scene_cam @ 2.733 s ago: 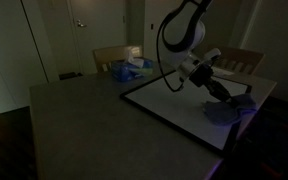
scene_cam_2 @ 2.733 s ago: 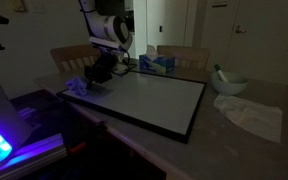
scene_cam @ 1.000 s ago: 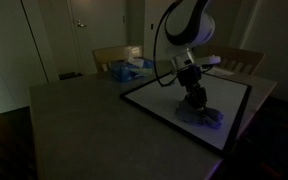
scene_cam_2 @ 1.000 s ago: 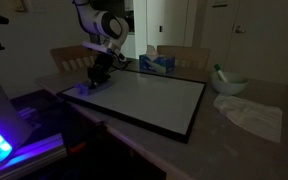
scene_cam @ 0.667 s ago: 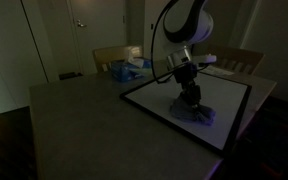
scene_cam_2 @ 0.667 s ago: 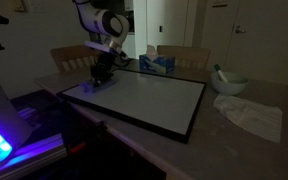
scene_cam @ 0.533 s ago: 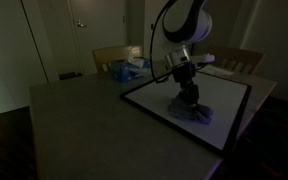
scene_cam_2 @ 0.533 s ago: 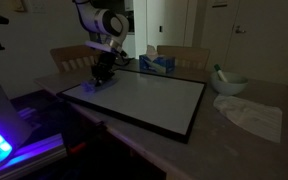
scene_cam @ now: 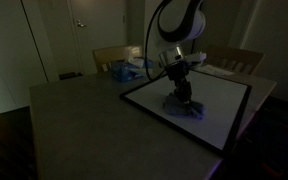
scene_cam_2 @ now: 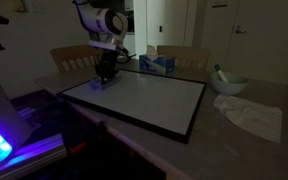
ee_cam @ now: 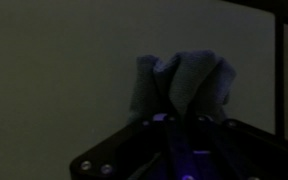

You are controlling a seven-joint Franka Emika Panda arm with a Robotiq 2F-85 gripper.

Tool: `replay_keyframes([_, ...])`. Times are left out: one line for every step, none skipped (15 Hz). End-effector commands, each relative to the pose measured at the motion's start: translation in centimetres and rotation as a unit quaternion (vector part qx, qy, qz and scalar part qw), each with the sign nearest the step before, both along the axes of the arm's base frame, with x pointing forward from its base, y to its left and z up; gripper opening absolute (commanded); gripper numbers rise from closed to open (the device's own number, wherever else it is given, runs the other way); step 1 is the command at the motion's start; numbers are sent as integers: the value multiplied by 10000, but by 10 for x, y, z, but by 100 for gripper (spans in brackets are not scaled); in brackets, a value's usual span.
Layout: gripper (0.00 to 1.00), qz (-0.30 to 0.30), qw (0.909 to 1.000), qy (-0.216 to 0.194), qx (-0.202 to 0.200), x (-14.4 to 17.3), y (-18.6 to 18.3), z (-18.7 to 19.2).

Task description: Use the cloth to wipe the whiteboard on the table

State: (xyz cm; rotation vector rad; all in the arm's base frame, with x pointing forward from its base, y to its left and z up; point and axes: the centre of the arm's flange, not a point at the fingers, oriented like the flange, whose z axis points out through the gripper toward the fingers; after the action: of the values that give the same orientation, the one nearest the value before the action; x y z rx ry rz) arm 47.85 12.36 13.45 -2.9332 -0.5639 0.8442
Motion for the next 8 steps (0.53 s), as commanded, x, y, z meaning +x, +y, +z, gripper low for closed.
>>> replay_keyframes([2, 140, 9996, -221, 76, 27, 3, -28])
replay_keyframes([2, 118, 9996, -240, 75, 31, 3, -28])
replay_keyframes([2, 98, 9996, -272, 54, 35, 4, -28])
replay_keyframes([2, 51, 9995, -322, 55, 39, 5, -28])
replay_keyframes([2, 10, 9993, -378, 54, 43, 6, -28])
replay_keyframes([2, -58, 9991, -429, 50, 47, 6, -27])
replay_keyframes([2, -134, 9987, -494, 47, 50, 7, -28])
replay_keyframes([2, -161, 9984, -538, 47, 54, 9, -29])
